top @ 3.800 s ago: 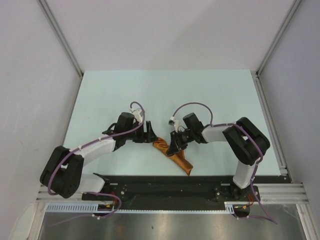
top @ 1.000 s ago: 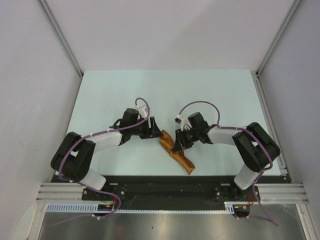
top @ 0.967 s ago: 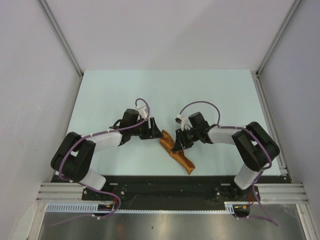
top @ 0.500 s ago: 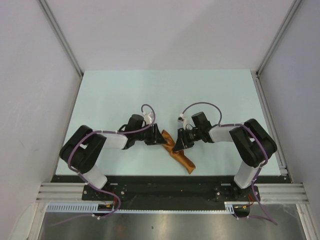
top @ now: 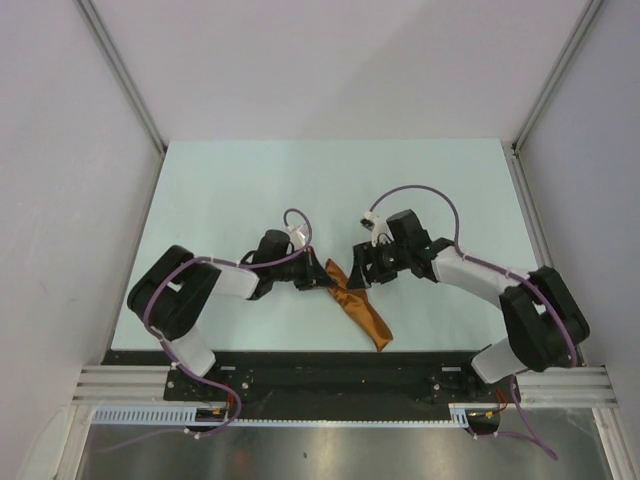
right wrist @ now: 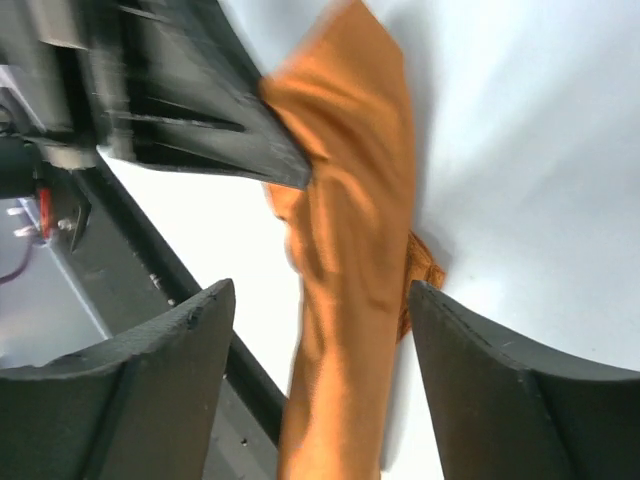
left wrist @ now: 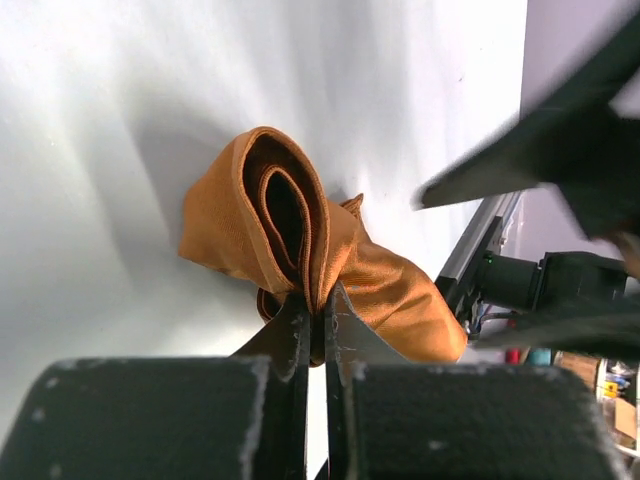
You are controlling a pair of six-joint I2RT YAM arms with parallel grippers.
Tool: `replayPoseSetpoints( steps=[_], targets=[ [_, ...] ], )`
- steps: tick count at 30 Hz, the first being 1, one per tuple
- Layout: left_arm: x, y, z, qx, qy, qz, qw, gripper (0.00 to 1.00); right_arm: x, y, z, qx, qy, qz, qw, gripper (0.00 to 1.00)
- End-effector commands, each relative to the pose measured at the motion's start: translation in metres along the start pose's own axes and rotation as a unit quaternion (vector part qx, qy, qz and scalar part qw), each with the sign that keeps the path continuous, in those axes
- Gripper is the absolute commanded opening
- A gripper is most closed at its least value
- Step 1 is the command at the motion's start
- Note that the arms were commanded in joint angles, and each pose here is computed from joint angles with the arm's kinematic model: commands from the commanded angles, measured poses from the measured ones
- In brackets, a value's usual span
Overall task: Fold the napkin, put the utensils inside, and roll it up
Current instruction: Roll the napkin at the center of the board.
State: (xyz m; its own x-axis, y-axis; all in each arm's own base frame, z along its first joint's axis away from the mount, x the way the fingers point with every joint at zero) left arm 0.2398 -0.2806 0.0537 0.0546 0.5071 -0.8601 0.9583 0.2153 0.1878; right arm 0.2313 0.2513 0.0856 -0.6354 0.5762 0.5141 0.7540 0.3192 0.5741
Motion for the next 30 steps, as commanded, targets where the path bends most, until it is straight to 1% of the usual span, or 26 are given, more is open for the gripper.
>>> replayPoseSetpoints(
  steps=[1,2,3,4,7,9,11,14,16,19,24,30],
  targets=[
    [-0.010,0.001,0.004,0.008,-0.008,-0.004,1.000,0.00,0.010,0.024,-0.022,-0.016,-0.139,-0.099,0.985,0.79],
    [-0.008,0.002,0.004,0.008,-0.003,-0.006,1.000,0.00,0.014,0.024,-0.023,-0.015,-0.157,-0.115,0.981,0.80],
    [-0.007,0.001,0.005,0.010,0.002,-0.008,1.000,0.00,0.031,0.018,-0.016,-0.006,-0.159,-0.145,0.977,0.80],
    [-0.006,0.002,0.005,0.011,0.006,-0.010,1.000,0.00,0.028,0.021,-0.019,-0.013,-0.196,-0.165,0.967,0.81],
    [-0.002,0.003,0.007,0.014,0.020,-0.013,1.000,0.00,0.041,0.018,-0.013,-0.017,-0.240,-0.227,0.944,0.81],
    [-0.001,0.004,0.009,0.018,0.026,-0.015,0.999,0.00,0.050,0.016,-0.008,-0.016,-0.248,-0.262,0.933,0.79],
    [0.000,0.005,0.010,0.019,0.031,-0.015,0.999,0.00,0.060,0.008,0.003,-0.002,-0.251,-0.302,0.920,0.77],
    [-0.002,0.007,0.011,0.019,0.031,-0.015,0.999,0.00,0.059,-0.005,0.017,0.033,-0.257,-0.329,0.908,0.74],
    [-0.002,0.007,0.012,0.021,0.033,-0.017,0.999,0.00,0.055,-0.015,0.025,0.054,-0.258,-0.338,0.904,0.73],
    [-0.002,0.007,0.012,0.022,0.033,-0.016,0.999,0.00,0.051,-0.021,0.033,0.066,-0.257,-0.338,0.903,0.70],
    [-0.003,0.010,0.012,0.022,0.034,-0.013,0.999,0.00,0.033,-0.029,0.039,0.088,-0.284,-0.336,0.893,0.71],
    [-0.006,0.010,0.013,0.026,0.031,-0.009,0.999,0.00,0.015,-0.037,0.040,0.103,-0.299,-0.326,0.891,0.71]
  ],
)
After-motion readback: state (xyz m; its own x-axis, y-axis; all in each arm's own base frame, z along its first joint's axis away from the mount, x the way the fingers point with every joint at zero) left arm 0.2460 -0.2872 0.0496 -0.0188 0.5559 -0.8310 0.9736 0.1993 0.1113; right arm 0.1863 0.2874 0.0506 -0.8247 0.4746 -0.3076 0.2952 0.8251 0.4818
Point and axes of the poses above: each gripper's point midway between its finger pads, its own z axis out along the fingers, its own x axis along the line the jaws close on, y = z × x, the point moved 2 cm from there along -z, back along the fingers, and after that the axes turned 9 degrees about -z, right-handed, at the moved point
